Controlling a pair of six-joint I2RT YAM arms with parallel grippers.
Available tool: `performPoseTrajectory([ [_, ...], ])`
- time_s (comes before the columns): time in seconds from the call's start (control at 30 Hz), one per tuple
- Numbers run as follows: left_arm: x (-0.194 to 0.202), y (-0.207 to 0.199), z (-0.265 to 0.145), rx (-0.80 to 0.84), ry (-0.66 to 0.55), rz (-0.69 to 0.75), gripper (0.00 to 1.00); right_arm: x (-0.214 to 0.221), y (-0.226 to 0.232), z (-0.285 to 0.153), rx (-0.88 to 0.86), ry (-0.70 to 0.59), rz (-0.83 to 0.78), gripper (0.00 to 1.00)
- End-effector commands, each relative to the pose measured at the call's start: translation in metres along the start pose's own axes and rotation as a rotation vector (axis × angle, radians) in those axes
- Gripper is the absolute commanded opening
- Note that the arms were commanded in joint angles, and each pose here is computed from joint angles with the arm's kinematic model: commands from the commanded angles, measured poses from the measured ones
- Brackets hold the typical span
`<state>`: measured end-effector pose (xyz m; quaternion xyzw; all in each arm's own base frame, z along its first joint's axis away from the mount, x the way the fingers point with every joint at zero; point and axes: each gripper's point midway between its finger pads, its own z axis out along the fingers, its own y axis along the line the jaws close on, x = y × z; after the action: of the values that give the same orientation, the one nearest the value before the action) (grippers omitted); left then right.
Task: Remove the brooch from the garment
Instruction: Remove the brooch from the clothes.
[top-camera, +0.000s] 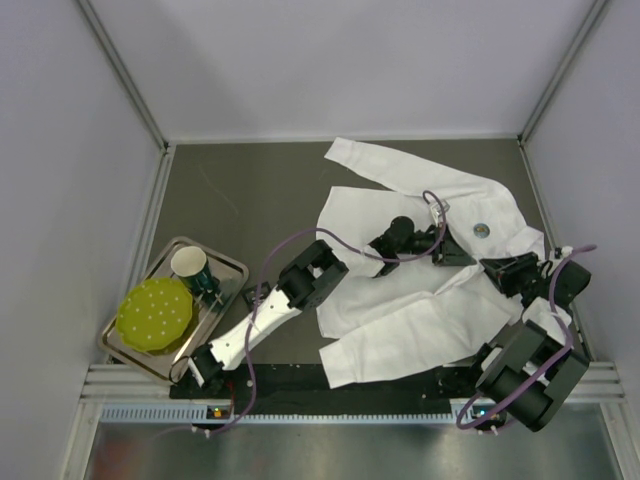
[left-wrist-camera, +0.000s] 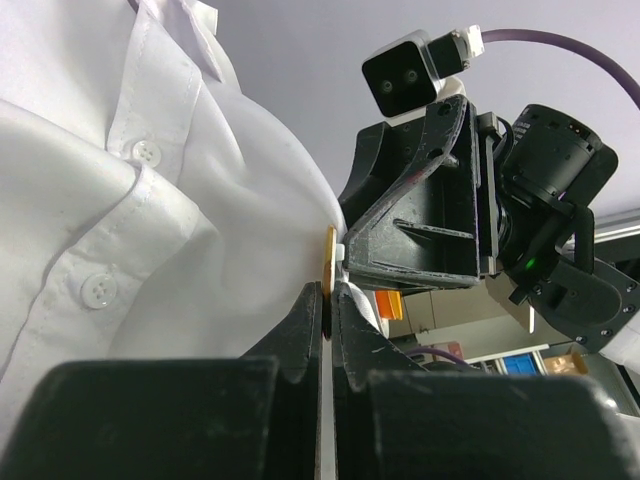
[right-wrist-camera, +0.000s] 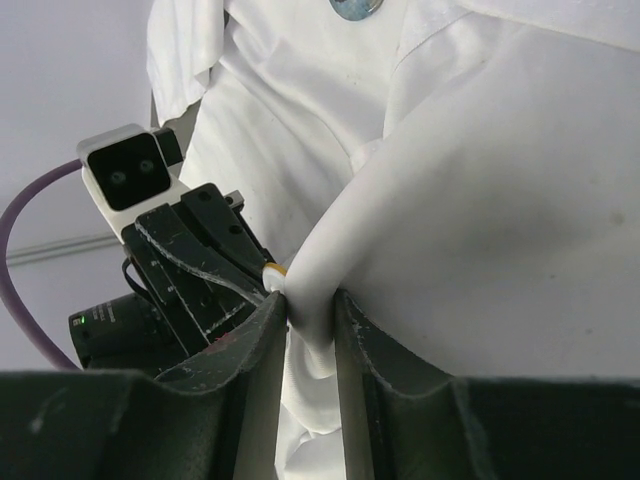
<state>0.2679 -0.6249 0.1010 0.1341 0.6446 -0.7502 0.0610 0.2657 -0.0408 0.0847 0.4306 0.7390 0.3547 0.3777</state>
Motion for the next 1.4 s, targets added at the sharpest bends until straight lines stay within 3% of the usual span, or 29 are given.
performPoseTrajectory([
  [0.0, -0.008, -0.074, 0.013, 0.149, 0.016, 0.133, 0.00, 0.000, -0.006, 0.001, 0.004, -0.004, -0.031, 0.26],
  [0.17, -0.001, -0.073, 0.016, 0.149, 0.051, 0.141, 0.00, 0.003, -0.011, 0.002, 0.020, 0.009, -0.030, 0.25],
  [0.47, -0.002, -0.080, 0.016, 0.163, 0.055, 0.167, 0.00, 0.006, -0.017, 0.003, 0.035, 0.021, -0.035, 0.11],
  [0.83, 0.013, -0.082, 0.022, 0.172, 0.130, 0.190, 0.00, 0.007, -0.012, 0.003, 0.013, 0.032, -0.046, 0.13],
  [1.13, 0.039, -0.046, 0.033, -0.026, 0.256, 0.249, 0.00, 0.016, -0.010, 0.007, 0.041, 0.060, -0.083, 0.13],
  [1.17, 0.039, -0.046, 0.034, -0.044, 0.259, 0.323, 0.00, 0.015, -0.010, 0.008, 0.055, 0.049, -0.096, 0.13],
  [1.2, 0.046, -0.032, 0.034, -0.120, 0.272, 0.303, 0.00, 0.020, -0.008, 0.009, 0.060, 0.062, -0.110, 0.13],
  [1.37, 0.055, -0.021, 0.038, -0.177, 0.305, 0.407, 0.00, 0.015, -0.003, 0.008, 0.079, 0.016, -0.159, 0.13],
])
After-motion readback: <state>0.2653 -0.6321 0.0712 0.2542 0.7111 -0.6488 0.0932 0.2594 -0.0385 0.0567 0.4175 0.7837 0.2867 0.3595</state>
